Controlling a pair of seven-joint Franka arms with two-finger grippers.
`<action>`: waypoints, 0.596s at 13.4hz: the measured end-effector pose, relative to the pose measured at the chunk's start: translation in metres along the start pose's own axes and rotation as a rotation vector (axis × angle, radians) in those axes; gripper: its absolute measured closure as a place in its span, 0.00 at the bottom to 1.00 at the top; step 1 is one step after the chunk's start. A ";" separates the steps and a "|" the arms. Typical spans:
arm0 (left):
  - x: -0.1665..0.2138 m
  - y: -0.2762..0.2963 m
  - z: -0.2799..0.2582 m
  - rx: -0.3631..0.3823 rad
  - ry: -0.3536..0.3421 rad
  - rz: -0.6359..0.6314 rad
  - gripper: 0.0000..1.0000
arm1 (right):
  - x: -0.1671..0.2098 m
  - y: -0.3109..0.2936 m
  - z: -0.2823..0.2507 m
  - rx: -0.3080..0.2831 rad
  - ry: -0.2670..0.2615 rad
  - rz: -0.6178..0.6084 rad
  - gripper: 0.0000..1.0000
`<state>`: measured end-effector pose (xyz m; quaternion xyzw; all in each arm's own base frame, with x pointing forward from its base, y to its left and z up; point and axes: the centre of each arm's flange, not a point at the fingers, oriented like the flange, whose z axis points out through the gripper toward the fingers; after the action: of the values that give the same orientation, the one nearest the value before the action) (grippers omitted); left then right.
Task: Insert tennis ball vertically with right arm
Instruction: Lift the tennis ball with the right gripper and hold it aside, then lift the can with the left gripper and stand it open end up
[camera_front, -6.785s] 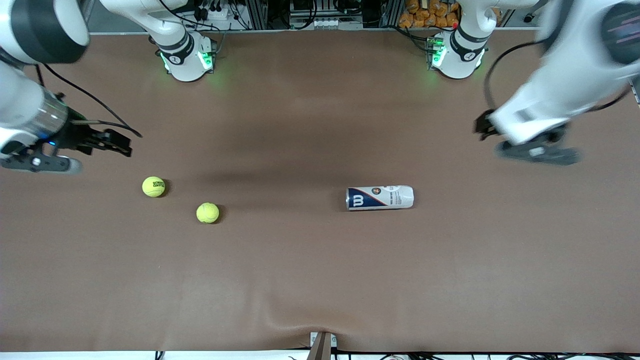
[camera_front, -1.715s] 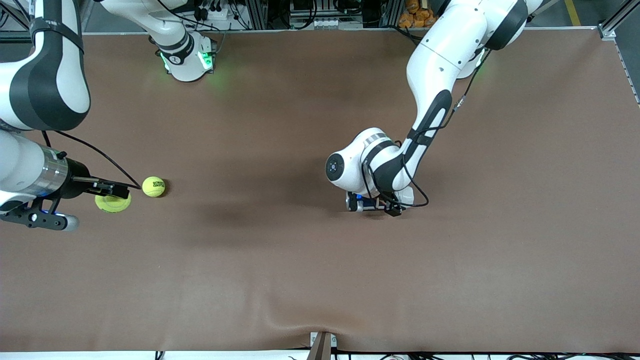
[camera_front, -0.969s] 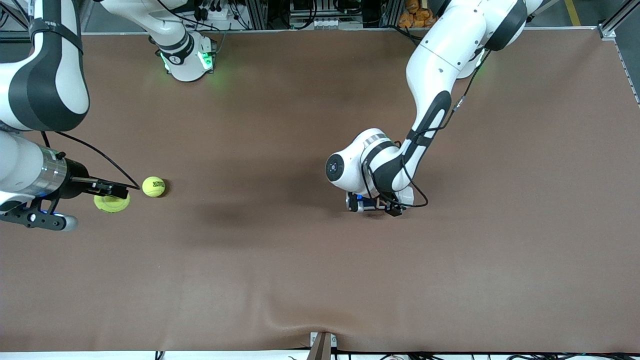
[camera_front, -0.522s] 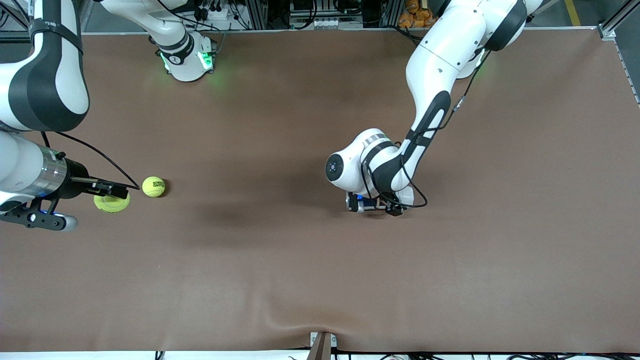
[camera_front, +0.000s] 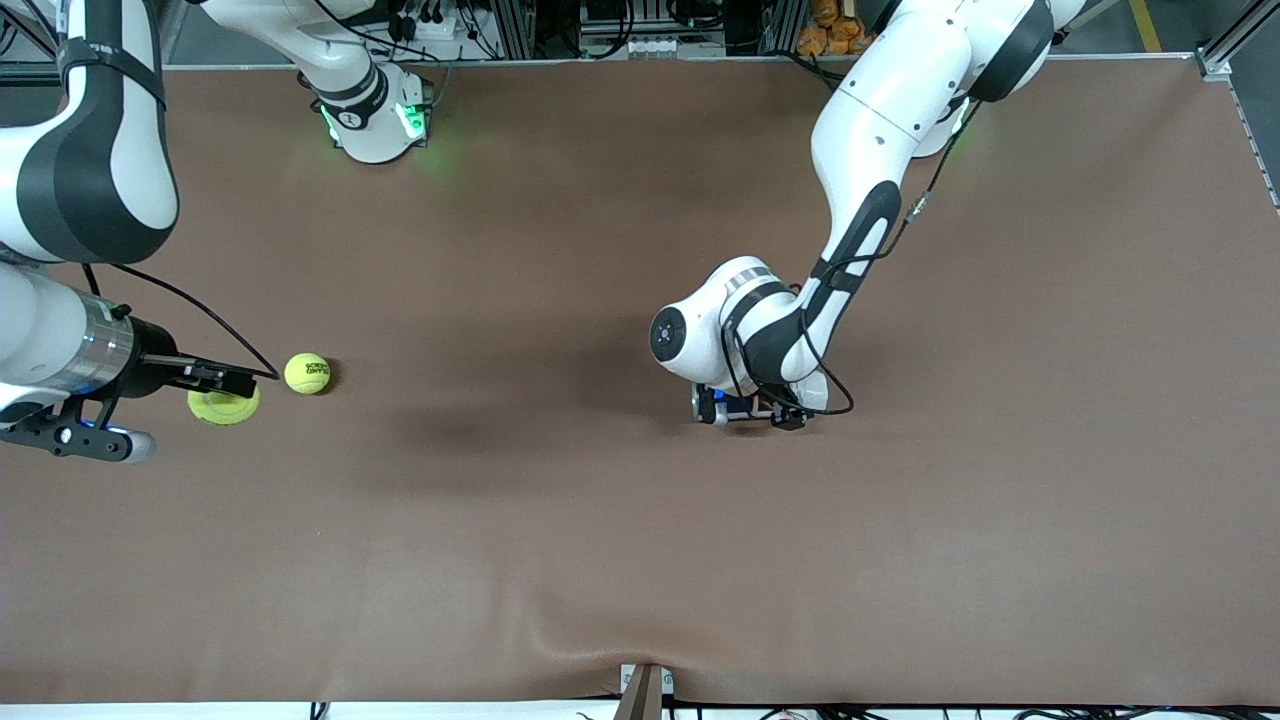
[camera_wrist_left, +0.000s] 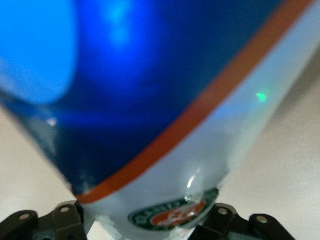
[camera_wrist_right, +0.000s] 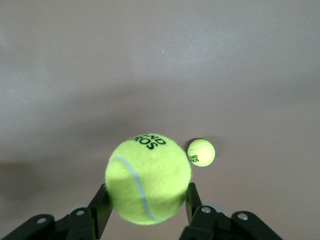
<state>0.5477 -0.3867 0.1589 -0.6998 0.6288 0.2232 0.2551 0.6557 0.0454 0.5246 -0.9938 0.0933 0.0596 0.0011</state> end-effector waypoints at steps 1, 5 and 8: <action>0.001 0.001 -0.003 0.003 0.004 0.001 0.20 | 0.000 0.000 0.000 0.000 0.000 0.000 0.36; 0.011 0.009 -0.025 0.026 0.040 0.008 0.20 | 0.000 0.000 0.000 0.000 -0.001 0.001 0.36; 0.018 0.019 -0.064 0.052 0.105 -0.004 0.20 | 0.000 0.000 0.001 0.000 -0.002 0.001 0.36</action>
<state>0.5303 -0.4425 0.1957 -0.7049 0.6456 0.1694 0.2401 0.6557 0.0449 0.5237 -0.9938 0.0937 0.0605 0.0009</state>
